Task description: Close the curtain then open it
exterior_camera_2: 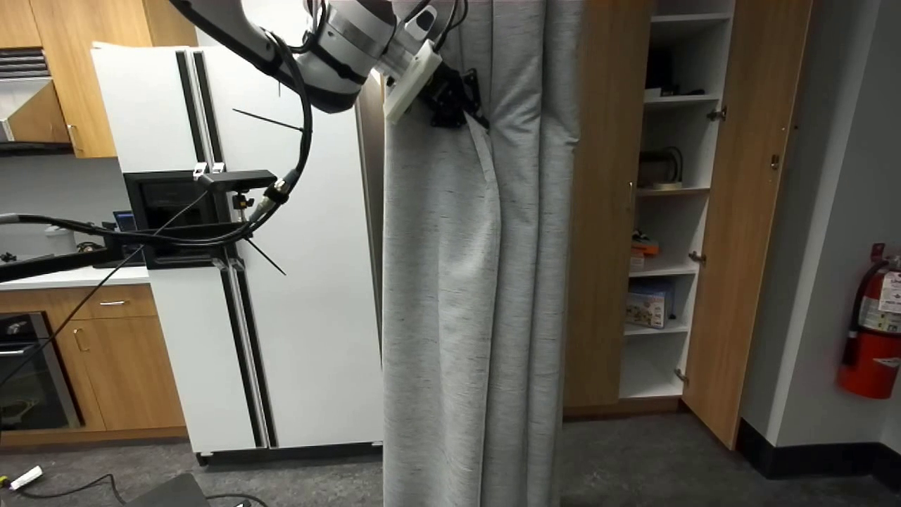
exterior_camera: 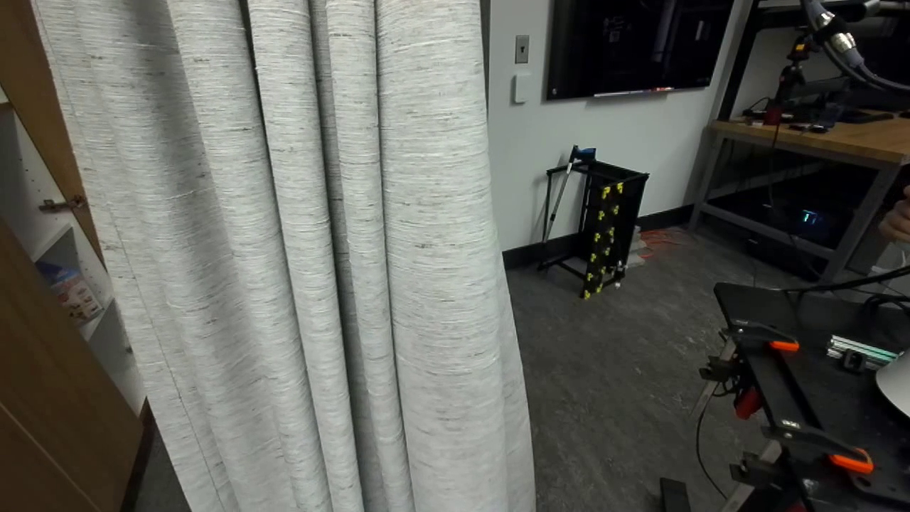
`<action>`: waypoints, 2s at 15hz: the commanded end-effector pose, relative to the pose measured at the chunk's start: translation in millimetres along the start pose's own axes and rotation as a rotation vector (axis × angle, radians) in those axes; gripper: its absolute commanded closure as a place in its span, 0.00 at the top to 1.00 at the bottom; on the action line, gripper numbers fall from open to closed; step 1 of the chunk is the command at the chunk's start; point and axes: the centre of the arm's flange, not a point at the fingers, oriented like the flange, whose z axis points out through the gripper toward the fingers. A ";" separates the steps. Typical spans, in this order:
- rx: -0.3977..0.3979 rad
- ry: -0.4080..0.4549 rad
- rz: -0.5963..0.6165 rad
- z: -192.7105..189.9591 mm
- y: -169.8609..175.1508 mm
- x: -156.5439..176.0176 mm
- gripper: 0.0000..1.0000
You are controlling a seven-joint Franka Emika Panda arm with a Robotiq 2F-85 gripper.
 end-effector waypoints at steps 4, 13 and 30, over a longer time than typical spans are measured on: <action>0.098 -0.053 -0.092 22.8 -76.8 6.3 0.00; 0.083 -0.050 -0.174 8.8 -93.4 16.5 0.00; -0.021 -0.024 -0.446 -2.8 -117.0 18.8 0.00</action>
